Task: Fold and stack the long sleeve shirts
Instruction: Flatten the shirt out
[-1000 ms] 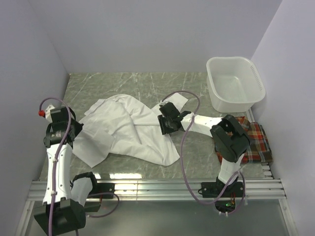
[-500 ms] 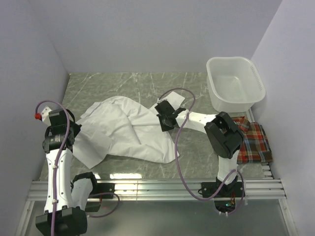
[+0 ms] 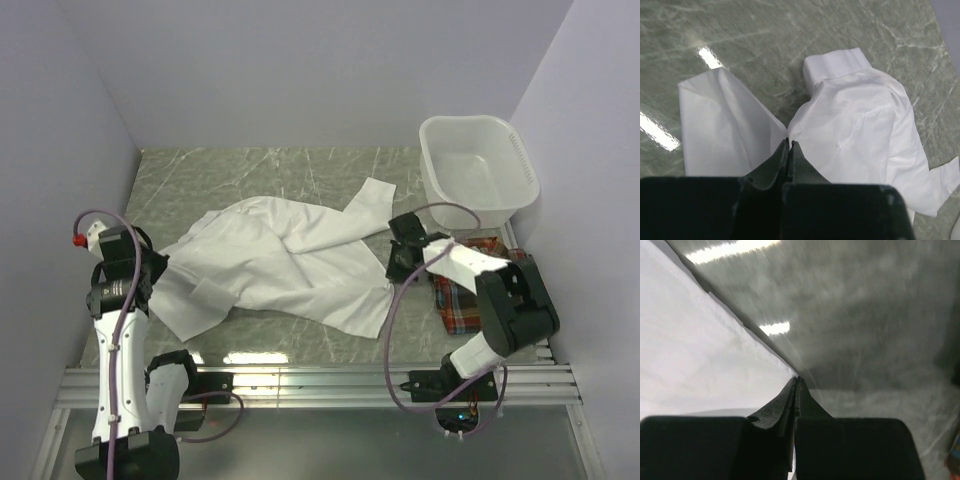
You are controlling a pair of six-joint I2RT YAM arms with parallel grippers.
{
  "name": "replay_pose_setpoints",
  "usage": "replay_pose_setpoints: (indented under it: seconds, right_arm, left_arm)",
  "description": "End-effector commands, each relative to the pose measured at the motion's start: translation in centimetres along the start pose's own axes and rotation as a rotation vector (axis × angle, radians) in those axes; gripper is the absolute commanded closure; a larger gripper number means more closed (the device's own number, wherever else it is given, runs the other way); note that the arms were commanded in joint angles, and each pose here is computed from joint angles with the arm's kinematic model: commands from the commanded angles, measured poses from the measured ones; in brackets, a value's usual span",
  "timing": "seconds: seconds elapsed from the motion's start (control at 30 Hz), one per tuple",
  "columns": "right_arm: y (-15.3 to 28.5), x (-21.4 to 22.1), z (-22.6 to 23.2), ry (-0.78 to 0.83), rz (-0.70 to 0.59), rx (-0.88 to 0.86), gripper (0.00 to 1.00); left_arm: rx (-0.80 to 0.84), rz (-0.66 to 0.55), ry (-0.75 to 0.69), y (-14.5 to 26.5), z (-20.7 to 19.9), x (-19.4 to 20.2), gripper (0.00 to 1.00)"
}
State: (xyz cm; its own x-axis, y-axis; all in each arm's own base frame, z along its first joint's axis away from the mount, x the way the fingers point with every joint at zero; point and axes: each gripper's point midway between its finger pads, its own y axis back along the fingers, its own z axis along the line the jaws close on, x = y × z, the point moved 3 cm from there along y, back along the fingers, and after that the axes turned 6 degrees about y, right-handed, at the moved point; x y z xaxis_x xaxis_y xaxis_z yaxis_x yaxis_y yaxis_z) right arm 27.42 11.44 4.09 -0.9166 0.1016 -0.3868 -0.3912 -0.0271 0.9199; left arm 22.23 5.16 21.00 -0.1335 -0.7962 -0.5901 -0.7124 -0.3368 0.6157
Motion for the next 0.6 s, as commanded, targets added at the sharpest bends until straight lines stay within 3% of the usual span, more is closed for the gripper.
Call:
replay_pose_setpoints:
  seconds: [0.0, 0.23, 0.27, 0.3, 0.37, 0.4, 0.47, 0.57]
  right_arm:
    - [1.5, 1.5, 0.6, -0.171, 0.024, -0.132, 1.00]
    - [3.7, 1.5, -1.1, -0.257, -0.089, -0.102, 1.00]
    - [3.9, 1.4, -0.9, -0.231, -0.102, -0.113, 0.95]
    - [4.3, 1.0, -0.9, -0.178, -0.123, -0.111, 0.83]
    - [5.0, 0.4, -0.3, -0.093, -0.162, -0.115, 0.70]
    - [5.3, 0.2, 0.0, -0.032, -0.175, -0.116, 0.58]
    - [6.3, -1.0, 1.2, 0.034, -0.227, -0.154, 0.46]
    - [7.6, -2.4, 3.1, 0.145, -0.302, -0.191, 0.39]
  left_arm:
    - [0.012, 0.054, 0.044, 0.4, 0.7, 1.7, 0.99]
    - [-0.108, -0.012, 0.079, 1.6, 3.9, 1.9, 0.97]
    - [-0.098, -0.023, 0.072, 1.9, 3.7, 1.6, 0.93]
    - [-0.076, -0.018, 0.057, 2.1, 3.2, 1.5, 0.78]
    - [0.001, -0.023, 0.001, 2.3, 1.4, 0.7, 0.45]
    - [0.035, -0.024, -0.019, 2.3, 0.7, 0.4, 0.25]
    - [0.144, 0.009, -0.085, 2.1, -1.8, 0.1, 0.10]
    - [0.285, 0.067, -0.160, 1.5, -5.1, 0.1, 0.09]
